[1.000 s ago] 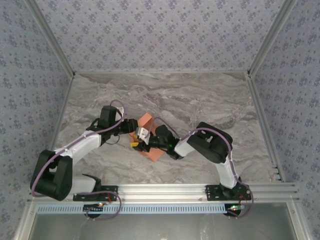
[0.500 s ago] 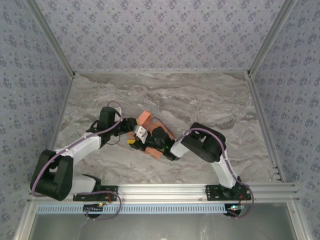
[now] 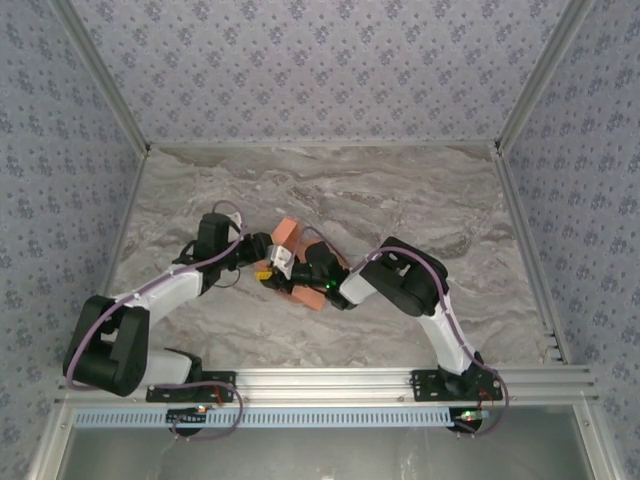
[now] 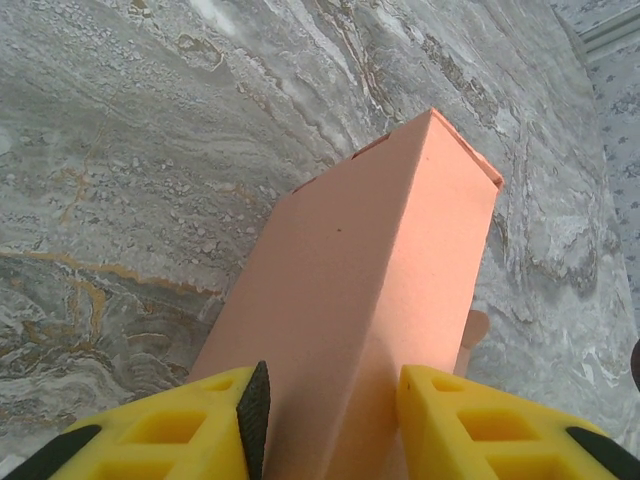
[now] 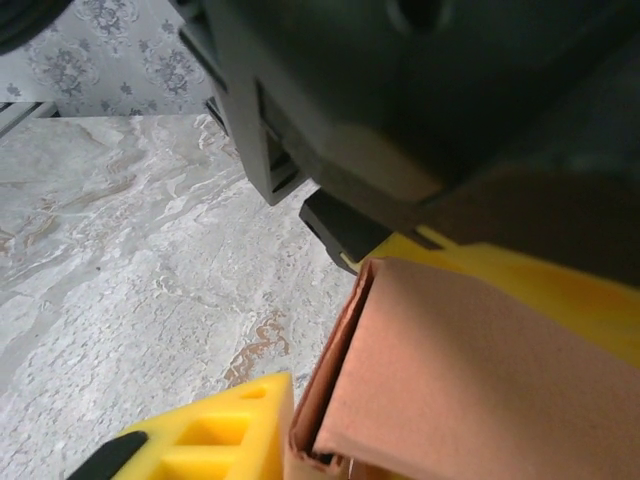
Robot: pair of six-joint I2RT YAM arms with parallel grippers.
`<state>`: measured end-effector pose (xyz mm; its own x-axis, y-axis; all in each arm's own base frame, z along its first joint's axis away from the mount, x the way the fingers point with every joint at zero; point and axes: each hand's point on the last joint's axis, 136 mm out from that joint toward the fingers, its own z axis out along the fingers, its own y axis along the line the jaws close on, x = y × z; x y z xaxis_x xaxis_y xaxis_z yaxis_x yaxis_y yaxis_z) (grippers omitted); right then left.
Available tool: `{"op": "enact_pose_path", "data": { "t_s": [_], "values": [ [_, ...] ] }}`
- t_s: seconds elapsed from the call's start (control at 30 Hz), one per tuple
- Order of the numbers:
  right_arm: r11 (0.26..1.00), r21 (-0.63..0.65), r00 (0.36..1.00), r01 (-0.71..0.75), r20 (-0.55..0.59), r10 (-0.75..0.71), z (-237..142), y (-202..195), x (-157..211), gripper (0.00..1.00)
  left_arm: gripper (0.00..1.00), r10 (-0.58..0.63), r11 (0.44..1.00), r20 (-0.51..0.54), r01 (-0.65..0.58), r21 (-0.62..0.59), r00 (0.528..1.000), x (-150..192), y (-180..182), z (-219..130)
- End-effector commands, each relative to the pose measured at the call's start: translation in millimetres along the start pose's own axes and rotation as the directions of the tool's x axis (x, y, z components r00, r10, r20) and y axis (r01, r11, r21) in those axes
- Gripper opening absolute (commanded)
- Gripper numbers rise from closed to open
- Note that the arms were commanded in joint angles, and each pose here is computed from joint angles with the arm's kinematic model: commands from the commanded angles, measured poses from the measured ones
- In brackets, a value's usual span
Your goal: Fold the paper box
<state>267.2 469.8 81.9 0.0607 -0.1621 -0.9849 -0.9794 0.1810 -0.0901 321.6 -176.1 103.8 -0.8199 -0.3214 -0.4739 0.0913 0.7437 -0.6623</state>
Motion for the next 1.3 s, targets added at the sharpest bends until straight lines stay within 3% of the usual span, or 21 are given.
{"op": "enact_pose_path", "data": {
  "t_s": [0.0,0.27,0.7,0.83,0.9,0.97,1.0,1.13,1.27],
  "values": [
    [0.996,-0.09,0.996,-0.03,-0.085,0.022,-3.0,19.2,29.3,0.3,0.4,-0.069,0.993,-0.198,0.049,-0.105,0.978,58.2,30.4,6.6],
    [0.999,-0.028,0.995,-0.018,-0.101,0.015,-34.6,18.4,20.5,0.41,0.45,0.061,0.987,-0.174,-0.085,-0.137,0.983,34.2,24.8,3.4],
    [0.997,0.033,0.983,-0.074,-0.167,0.079,-95.6,29.2,-4.4,0.44,0.75,0.216,0.967,-0.156,-0.234,-0.105,0.964,-1.8,-4.7,-3.0],
    [0.983,0.153,0.975,-0.101,-0.181,0.128,-120.4,16.8,-10.1,0.44,0.86,0.266,0.955,-0.157,-0.282,-0.092,0.951,-8.6,-14.0,-5.7],
    [0.932,0.319,0.955,-0.174,-0.176,0.238,-138.5,-7.4,-11.7,0.44,0.89,0.302,0.944,-0.169,-0.319,-0.086,0.938,-10.3,-18.9,-5.5],
    [0.834,0.477,0.909,-0.276,-0.152,0.387,-160.7,-32.4,-9.4,0.44,0.99,0.341,0.928,-0.191,-0.362,-0.086,0.921,-10.1,-23.6,-4.8],
    [0.772,0.537,0.867,-0.34,-0.138,0.478,-173.7,-42.1,-3.5,0.44,0.99,0.368,0.915,-0.208,-0.393,-0.091,0.906,-8.6,-25.5,-4.0],
    [0.666,0.592,0.795,-0.453,-0.07,0.603,-199.5,-52.1,-4.0,0.44,0.99,0.457,0.842,-0.297,-0.515,-0.158,0.838,1.3,-19.7,5.2],
    [0.598,0.679,0.769,-0.425,-0.078,0.634,-217.3,-60.8,-1.6,0.46,0.99,0.442,0.805,-0.361,-0.54,-0.245,0.821,2.5,1.9,16.6]
  ]
}}
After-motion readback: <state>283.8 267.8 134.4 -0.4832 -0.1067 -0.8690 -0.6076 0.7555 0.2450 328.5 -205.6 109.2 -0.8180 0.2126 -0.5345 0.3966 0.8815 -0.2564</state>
